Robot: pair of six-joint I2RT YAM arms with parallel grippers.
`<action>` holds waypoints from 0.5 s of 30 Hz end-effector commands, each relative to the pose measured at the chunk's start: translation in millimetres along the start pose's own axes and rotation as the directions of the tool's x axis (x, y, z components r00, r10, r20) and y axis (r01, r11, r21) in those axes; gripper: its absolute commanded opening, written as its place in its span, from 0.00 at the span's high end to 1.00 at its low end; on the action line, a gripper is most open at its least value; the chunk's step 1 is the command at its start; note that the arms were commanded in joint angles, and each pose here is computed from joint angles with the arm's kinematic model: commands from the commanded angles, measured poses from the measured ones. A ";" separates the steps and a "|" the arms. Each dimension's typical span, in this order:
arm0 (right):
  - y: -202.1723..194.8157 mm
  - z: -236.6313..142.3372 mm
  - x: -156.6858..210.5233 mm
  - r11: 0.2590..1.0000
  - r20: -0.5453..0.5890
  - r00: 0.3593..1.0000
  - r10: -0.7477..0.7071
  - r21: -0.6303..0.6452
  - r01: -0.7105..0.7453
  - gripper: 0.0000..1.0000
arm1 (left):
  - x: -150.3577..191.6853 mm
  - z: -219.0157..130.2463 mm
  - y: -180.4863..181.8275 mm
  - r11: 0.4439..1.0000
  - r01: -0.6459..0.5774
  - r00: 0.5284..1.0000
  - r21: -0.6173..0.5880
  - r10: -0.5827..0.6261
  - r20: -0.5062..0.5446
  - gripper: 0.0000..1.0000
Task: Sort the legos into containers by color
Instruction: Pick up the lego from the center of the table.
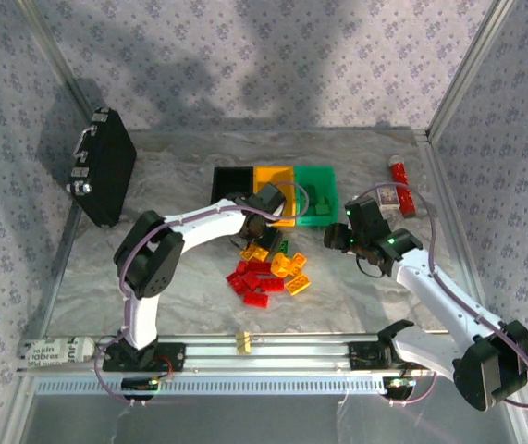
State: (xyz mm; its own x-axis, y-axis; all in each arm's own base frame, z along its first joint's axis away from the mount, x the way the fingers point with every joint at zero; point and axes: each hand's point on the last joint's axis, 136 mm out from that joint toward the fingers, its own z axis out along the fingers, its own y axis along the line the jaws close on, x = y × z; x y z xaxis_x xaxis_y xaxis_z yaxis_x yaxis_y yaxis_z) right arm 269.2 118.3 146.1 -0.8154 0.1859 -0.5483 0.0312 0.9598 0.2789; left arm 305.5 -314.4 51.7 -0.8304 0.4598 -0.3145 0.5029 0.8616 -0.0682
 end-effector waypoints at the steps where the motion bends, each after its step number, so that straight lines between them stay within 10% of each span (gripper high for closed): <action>1: -0.2 -0.8 3.1 1.000 -0.002 1.000 0.021 -0.013 -0.021 0.41 | -2.5 -2.6 -4.6 0.999 -0.032 0.999 0.017 0.032 -0.022 0.39; 15: -6.8 -5.0 7.0 1.000 0.005 1.000 0.025 0.002 -0.025 0.41 | 1.3 10.6 -3.5 0.998 -0.059 0.994 -0.002 0.059 -0.087 0.43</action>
State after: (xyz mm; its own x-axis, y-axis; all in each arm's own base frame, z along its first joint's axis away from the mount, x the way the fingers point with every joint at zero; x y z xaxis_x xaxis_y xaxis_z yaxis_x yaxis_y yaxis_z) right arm 265.0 115.9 146.9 -0.8077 0.1994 -0.5548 0.0366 0.9562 0.2904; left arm 308.3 -319.9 41.1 -0.8231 0.5021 -0.2652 0.5326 0.8447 -0.0538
